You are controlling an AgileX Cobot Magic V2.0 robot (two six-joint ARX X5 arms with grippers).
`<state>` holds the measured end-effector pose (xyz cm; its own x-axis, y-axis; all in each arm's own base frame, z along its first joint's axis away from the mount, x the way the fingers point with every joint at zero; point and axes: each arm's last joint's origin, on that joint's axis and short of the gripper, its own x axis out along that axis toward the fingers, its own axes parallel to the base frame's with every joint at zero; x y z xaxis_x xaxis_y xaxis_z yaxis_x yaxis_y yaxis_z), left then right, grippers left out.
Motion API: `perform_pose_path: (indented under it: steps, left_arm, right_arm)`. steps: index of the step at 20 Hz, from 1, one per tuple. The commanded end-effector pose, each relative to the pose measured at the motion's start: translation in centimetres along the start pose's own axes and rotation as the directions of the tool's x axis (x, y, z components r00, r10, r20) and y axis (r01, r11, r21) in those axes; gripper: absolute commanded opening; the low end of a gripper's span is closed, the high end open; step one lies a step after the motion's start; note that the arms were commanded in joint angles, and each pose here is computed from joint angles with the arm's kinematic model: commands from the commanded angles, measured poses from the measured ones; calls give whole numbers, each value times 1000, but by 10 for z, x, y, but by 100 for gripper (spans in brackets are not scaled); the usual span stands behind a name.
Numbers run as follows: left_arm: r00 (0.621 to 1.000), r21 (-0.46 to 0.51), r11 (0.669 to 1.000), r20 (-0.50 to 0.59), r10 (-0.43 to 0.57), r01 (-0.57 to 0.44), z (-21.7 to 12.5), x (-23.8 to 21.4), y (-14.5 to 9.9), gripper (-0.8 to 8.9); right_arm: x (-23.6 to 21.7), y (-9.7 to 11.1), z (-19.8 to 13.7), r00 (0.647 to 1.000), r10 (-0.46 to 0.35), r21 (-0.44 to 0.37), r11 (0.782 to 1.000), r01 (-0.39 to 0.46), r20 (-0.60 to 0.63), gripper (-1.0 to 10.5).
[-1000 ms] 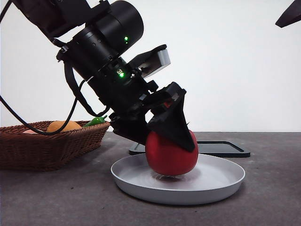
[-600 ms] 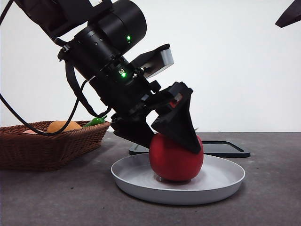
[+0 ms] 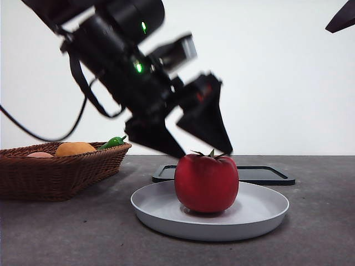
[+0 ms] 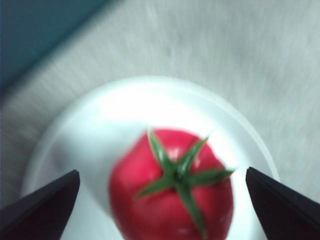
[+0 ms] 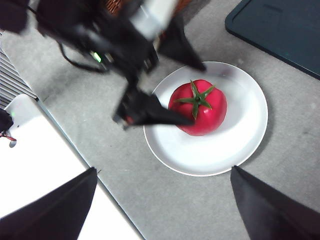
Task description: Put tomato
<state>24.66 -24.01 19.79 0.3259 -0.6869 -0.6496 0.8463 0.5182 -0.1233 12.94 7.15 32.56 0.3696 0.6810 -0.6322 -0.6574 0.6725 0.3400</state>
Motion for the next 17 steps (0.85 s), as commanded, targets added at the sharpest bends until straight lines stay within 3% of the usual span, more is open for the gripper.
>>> perform_pose_path:
  steps: [1, 9, 14, 17]
  left_arm:
    - [999, 1, 1000, 50, 14, -14, 14, -14, 1, 534]
    - [983, -98, 988, 124, 132, -120, 24, -110, 15, 531]
    - [975, -183, 965, 84, 207, -189, 7, -171, 17, 530]
    - [984, -204, 965, 33, 177, -167, -6, -195, 8, 530]
  right_arm:
    - [-2, 2, 5, 1000, 4, -20, 1000, -4, 14, 424]
    - [-2, 2, 5, 1000, -4, -21, 1000, 5, 16, 425]
    - [-2, 2, 5, 1000, -4, -22, 1000, 4, 18, 424]
    - [-2, 2, 6, 1000, -4, -25, 1000, 5, 23, 424]
